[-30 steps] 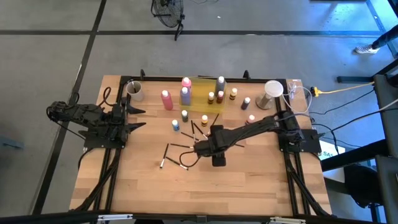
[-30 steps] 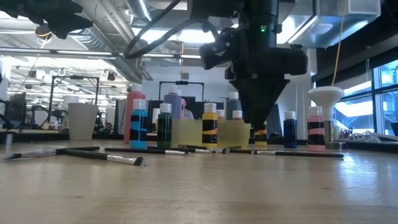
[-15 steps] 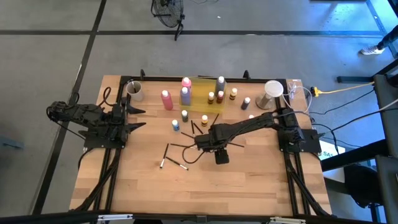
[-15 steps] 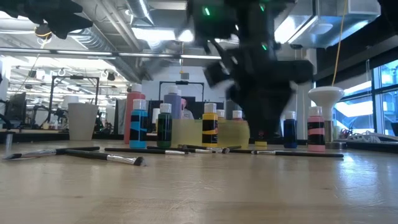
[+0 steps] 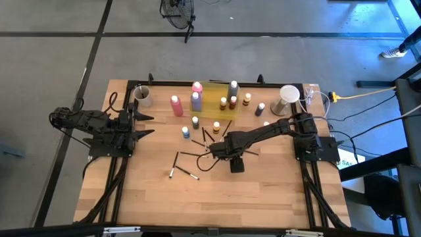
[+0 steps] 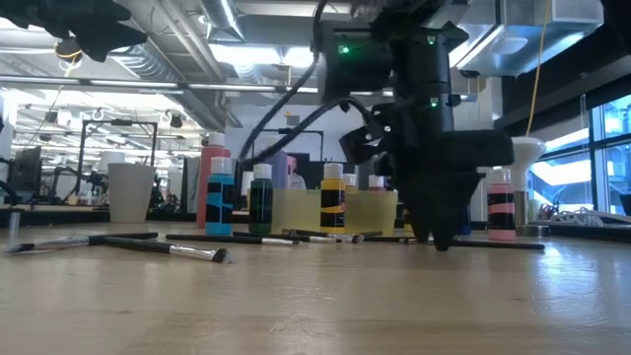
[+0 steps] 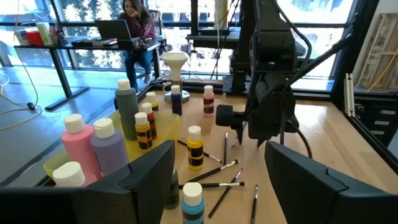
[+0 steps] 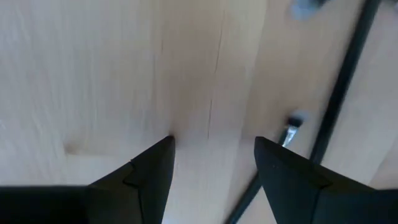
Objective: Pick & Place Paint Supplies
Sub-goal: Put the silver paintbrush into the white cup
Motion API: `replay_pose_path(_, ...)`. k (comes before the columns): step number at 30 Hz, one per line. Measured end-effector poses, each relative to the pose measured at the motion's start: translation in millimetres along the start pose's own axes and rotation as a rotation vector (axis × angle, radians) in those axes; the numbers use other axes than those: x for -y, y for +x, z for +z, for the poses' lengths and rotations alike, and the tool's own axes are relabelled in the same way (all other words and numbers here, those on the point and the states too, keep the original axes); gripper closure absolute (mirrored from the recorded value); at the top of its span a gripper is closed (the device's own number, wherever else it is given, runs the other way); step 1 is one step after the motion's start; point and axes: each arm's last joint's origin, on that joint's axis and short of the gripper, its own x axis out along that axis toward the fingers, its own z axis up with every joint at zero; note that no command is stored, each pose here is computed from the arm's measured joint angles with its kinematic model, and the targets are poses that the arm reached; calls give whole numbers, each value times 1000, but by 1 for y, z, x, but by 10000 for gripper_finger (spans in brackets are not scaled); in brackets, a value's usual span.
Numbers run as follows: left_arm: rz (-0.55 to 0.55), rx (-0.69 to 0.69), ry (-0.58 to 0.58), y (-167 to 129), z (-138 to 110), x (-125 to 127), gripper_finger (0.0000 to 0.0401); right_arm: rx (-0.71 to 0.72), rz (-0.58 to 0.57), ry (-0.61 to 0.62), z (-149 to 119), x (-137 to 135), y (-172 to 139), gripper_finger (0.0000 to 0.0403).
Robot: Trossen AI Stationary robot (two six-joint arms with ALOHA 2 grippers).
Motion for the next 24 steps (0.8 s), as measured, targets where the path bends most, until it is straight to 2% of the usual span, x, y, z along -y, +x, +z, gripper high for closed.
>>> replay_pose_path(6,1,0,8,0,0,0,155,64,-95,27,0,6,-14,181)
replay_pose_path(16,0,0,7,0,0,0,155,45,10,62,-1,16,-13,181)
replay_pose_path(24,0,1,7,0,0,0,155,55,-114,151,-1,19,-14,181)
